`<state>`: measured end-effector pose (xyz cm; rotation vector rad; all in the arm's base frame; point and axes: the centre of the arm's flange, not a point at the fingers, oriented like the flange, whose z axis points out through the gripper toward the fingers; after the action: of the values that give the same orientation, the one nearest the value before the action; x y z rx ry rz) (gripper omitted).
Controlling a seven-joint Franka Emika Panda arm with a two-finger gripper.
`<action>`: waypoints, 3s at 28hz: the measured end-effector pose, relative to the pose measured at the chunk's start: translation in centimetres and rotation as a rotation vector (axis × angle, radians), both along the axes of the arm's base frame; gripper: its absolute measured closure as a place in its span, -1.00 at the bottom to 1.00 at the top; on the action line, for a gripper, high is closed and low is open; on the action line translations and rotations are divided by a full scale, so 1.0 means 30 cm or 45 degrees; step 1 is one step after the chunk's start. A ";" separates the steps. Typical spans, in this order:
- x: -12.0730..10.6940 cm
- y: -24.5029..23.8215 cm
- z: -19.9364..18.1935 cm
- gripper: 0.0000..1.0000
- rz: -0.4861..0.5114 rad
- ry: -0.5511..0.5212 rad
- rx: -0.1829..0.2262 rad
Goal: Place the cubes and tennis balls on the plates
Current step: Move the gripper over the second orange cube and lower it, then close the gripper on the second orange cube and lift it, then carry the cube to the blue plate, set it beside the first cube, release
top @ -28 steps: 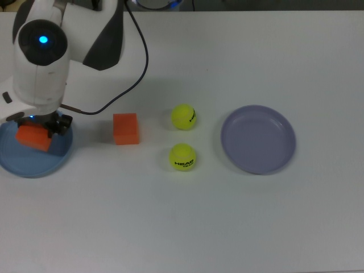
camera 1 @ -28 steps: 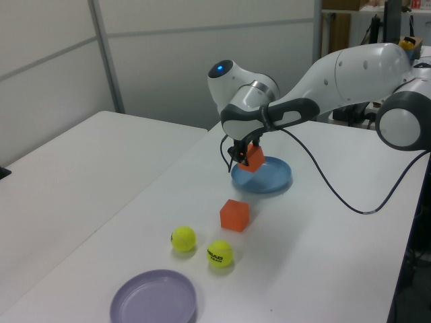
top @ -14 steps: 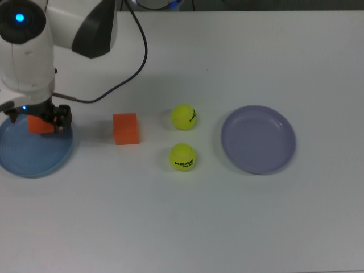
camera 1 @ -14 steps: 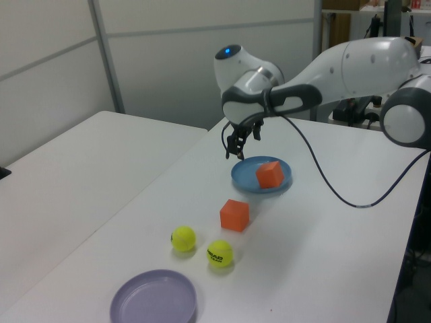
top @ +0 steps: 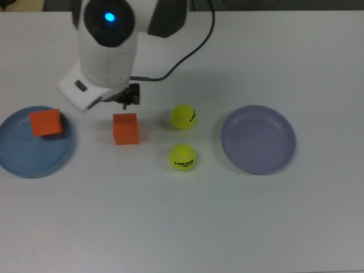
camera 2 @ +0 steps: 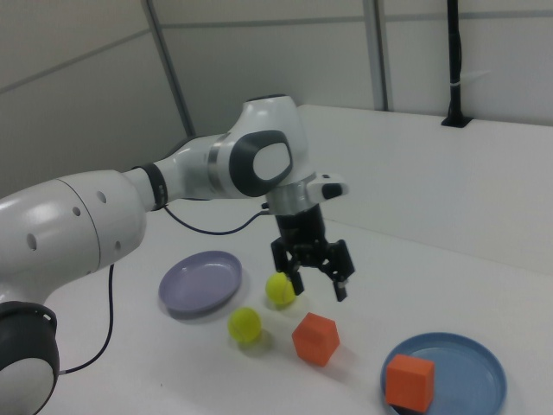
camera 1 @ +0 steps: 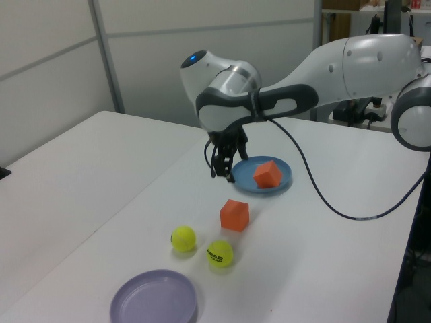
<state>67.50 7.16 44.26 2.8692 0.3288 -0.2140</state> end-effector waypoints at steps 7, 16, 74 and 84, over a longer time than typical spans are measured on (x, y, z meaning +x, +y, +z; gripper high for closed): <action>-0.021 0.085 -0.107 -1.00 0.057 0.073 -0.018; -0.012 0.130 -0.298 -1.00 0.113 0.154 -0.125; 0.243 -0.550 -0.142 -1.00 -0.210 -0.551 -0.001; 0.250 -0.109 -0.069 -1.00 -0.139 -0.607 0.132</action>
<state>75.01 3.89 42.20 2.9197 0.0921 0.4758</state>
